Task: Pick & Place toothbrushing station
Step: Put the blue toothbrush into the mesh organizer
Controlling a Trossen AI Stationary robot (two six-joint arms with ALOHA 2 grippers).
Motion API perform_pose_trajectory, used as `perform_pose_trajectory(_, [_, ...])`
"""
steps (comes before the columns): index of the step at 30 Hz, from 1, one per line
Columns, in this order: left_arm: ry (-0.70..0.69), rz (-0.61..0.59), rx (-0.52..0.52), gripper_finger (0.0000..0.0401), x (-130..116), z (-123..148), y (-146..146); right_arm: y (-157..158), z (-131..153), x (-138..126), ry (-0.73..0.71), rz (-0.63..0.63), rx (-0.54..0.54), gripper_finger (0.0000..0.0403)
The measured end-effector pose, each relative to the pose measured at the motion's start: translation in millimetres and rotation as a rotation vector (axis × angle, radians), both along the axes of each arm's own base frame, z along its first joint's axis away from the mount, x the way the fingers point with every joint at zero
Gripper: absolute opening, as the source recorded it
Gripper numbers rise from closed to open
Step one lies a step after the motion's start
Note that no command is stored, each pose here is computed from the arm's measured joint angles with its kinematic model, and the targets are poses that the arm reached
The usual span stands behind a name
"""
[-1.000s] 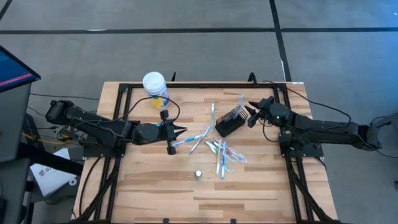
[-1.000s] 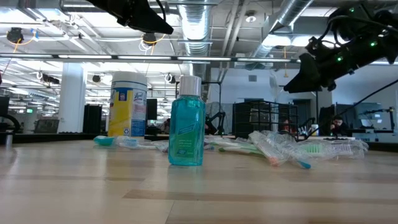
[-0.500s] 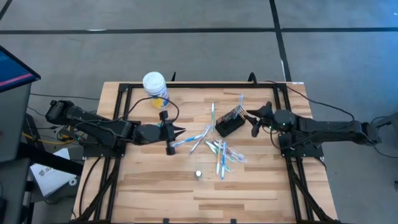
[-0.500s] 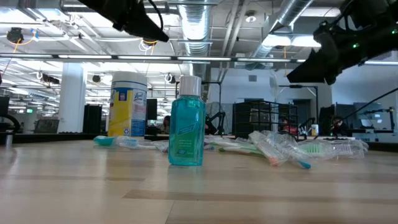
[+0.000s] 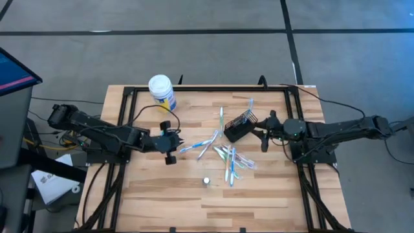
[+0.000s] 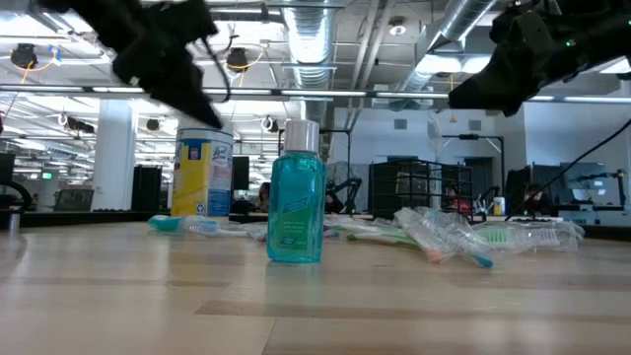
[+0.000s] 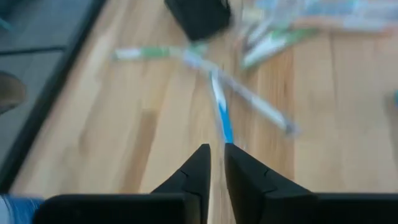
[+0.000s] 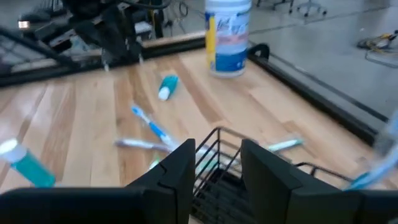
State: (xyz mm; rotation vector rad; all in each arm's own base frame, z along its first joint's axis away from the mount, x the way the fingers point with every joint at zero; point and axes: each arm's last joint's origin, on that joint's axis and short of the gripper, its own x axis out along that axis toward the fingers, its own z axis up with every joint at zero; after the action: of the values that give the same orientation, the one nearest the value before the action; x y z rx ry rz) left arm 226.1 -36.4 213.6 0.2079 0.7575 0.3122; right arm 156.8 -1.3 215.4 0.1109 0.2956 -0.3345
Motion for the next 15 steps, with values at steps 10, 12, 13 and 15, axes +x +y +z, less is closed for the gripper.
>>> perform_pose_trajectory(10, [0.049,0.06,-0.058,0.0107,-21,-47,4,5,1,21,0.073,0.019,-0.006,0.012])
perform_pose_trajectory(12, [0.036,0.042,-0.081,0.0119,-23,-53,4,5,3,25,0.081,0.021,-0.013,0.012])
perform_pose_trajectory(13, [0.034,0.034,-0.09,0.0125,-24,-55,4,5,4,27,0.084,0.021,-0.013,0.012])
perform_pose_trajectory(15, [0.039,0.031,-0.104,0.0137,-26,-59,4,5,4,30,0.095,0.021,-0.014,0.012])
